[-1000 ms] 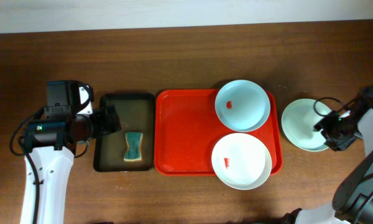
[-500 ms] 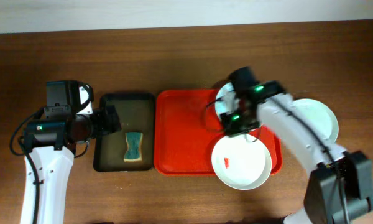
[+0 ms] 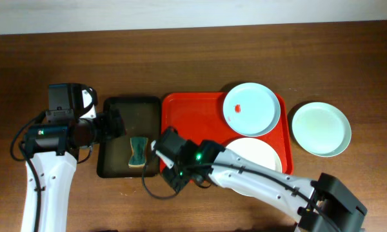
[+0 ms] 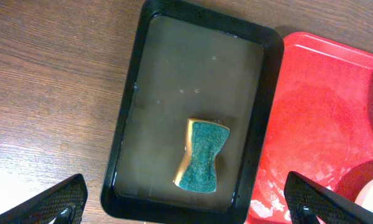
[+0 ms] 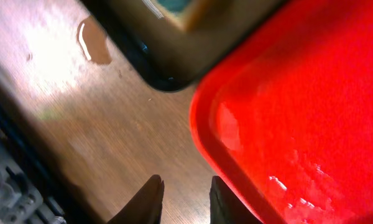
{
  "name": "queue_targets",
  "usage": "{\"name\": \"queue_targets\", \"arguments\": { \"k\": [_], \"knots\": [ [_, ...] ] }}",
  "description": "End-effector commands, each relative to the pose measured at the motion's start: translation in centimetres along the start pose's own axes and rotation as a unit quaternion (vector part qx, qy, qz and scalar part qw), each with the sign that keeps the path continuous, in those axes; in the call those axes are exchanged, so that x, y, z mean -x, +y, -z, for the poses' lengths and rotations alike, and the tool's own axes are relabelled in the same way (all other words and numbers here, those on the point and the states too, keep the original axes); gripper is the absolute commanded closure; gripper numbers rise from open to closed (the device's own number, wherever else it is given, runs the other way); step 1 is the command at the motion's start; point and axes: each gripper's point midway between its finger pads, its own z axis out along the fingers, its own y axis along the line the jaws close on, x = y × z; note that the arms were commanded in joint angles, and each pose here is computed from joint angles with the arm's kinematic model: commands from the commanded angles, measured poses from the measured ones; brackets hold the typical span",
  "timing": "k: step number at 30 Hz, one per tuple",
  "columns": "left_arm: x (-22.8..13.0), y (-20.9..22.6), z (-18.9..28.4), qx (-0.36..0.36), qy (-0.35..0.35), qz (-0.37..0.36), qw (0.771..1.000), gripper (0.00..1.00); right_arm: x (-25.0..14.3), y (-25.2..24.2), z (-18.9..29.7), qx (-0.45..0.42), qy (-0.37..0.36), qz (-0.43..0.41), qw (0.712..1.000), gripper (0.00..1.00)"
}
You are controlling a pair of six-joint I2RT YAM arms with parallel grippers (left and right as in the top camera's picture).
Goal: Clean dirty plates on tray and stack at the side
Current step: 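Move right gripper to the lower white plate's left rim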
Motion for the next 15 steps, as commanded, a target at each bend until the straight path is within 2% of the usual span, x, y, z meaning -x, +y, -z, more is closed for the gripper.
{"name": "queue_targets", "arguments": {
  "k": [1,4,9,15],
  "knots": [
    [0.4,-0.2,0.6,-0.007,-0.010,0.003,1.000,0.01,-1.9,0.1,-1.4,-0.046,0.019,0.140,0.989,0.71],
    [0.4,-0.2,0.6,-0.007,-0.010,0.003,1.000,0.01,-3.0,0.9,-3.0,-0.052,0.014,0.233,0.971,0.64],
    [0.4,-0.2,0.6,-0.007,-0.010,0.003,1.000,0.01,-3.1,-1.2,-4.0,-0.105,-0.003,0.256,0.961,0.58],
    [0.4,-0.2,0.6,-0.007,-0.010,0.003,1.000,0.01,-2.8,-1.3,-4.7,-0.104,-0.019,0.268,0.957,0.57]
  ]
}}
